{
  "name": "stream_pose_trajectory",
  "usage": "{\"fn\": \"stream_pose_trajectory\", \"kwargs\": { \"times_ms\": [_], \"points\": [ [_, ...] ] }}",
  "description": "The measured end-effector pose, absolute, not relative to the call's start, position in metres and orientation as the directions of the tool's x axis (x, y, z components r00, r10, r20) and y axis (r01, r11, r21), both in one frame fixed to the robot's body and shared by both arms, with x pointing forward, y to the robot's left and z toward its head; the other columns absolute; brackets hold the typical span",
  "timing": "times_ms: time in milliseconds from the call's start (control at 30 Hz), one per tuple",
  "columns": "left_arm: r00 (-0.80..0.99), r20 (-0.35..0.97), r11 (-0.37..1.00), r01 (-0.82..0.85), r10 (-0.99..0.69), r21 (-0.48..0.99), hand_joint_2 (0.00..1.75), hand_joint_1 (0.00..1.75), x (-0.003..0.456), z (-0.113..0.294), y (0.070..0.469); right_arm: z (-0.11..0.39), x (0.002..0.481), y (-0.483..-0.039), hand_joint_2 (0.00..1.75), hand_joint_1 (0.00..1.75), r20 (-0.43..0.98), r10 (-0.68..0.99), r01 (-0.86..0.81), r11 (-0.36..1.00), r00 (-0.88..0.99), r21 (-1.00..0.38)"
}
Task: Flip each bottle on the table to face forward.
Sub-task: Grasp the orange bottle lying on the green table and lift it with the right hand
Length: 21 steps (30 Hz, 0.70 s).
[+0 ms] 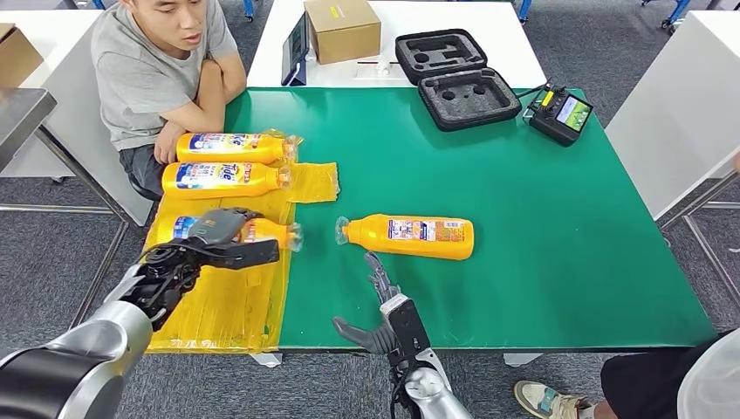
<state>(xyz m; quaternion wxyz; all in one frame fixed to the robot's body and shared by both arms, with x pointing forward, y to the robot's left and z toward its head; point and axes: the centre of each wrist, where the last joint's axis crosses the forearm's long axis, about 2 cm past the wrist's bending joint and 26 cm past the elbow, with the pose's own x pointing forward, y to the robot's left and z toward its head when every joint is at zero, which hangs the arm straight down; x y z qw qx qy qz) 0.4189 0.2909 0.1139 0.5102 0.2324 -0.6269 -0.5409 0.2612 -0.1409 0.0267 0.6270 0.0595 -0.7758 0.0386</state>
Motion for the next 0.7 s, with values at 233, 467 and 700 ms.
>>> {"fn": "stream_pose_trajectory", "kwargs": {
  "times_ms": [233, 467, 700],
  "points": [
    [-0.391, 0.394, 0.304, 0.273, -0.832, 0.913, 1.75, 0.0, 0.42, 0.115, 0.277, 0.025, 0.261, -0.146, 1.75, 0.0, 0.978, -0.029, -0.133, 0.991, -0.206, 0.001],
    [-0.395, 0.372, 0.299, 0.236, -0.84, 0.925, 1.75, 0.0, 0.42, 0.117, 0.274, 0.024, 0.261, -0.148, 1.75, 0.0, 0.978, -0.023, -0.133, 0.991, -0.206, -0.005],
    [-0.397, 0.372, 0.323, 0.187, -0.839, 0.928, 1.75, 0.0, 0.42, 0.118, 0.274, 0.023, 0.261, -0.151, 1.75, 0.0, 0.978, -0.011, -0.134, 0.991, -0.209, -0.017]
  ]
}}
